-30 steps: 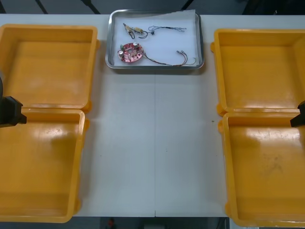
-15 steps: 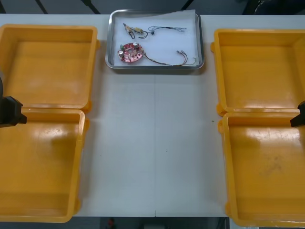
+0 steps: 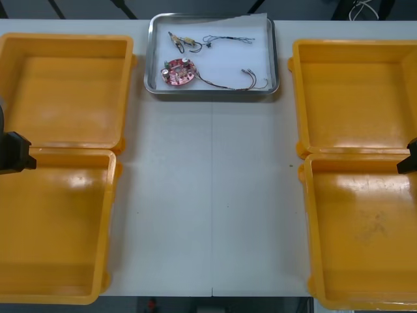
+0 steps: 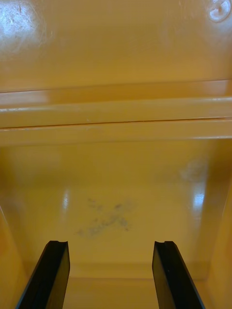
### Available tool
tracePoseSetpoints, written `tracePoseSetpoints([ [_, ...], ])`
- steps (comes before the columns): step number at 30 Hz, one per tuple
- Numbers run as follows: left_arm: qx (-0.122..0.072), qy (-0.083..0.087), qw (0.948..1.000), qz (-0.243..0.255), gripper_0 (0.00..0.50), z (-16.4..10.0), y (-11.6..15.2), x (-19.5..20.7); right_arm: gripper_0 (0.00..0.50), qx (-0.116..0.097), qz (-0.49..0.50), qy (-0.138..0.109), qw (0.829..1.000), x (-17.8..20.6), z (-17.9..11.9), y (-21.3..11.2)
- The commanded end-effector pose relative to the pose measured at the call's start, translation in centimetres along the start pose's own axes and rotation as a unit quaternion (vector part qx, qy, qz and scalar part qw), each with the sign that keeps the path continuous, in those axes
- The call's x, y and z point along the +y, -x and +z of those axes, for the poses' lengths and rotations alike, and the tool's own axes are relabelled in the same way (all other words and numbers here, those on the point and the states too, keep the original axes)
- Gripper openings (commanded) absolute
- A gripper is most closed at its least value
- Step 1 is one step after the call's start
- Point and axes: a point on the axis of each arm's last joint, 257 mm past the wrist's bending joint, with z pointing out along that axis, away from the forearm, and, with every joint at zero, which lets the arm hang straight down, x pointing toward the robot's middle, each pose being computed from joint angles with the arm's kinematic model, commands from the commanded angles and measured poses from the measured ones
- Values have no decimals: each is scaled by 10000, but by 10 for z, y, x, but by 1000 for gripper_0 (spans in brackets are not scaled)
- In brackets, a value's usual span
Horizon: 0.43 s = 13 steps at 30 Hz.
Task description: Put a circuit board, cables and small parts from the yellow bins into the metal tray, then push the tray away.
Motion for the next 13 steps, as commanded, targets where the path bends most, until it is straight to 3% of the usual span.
tracePoseSetpoints([
  [1,-142,223,9986,458,500,-10,10,16,500,-57,285,-14,9996,-6,-6,2],
  [13,-142,223,9986,458,500,-10,10,16,500,-57,285,-14,9996,-6,-6,2],
])
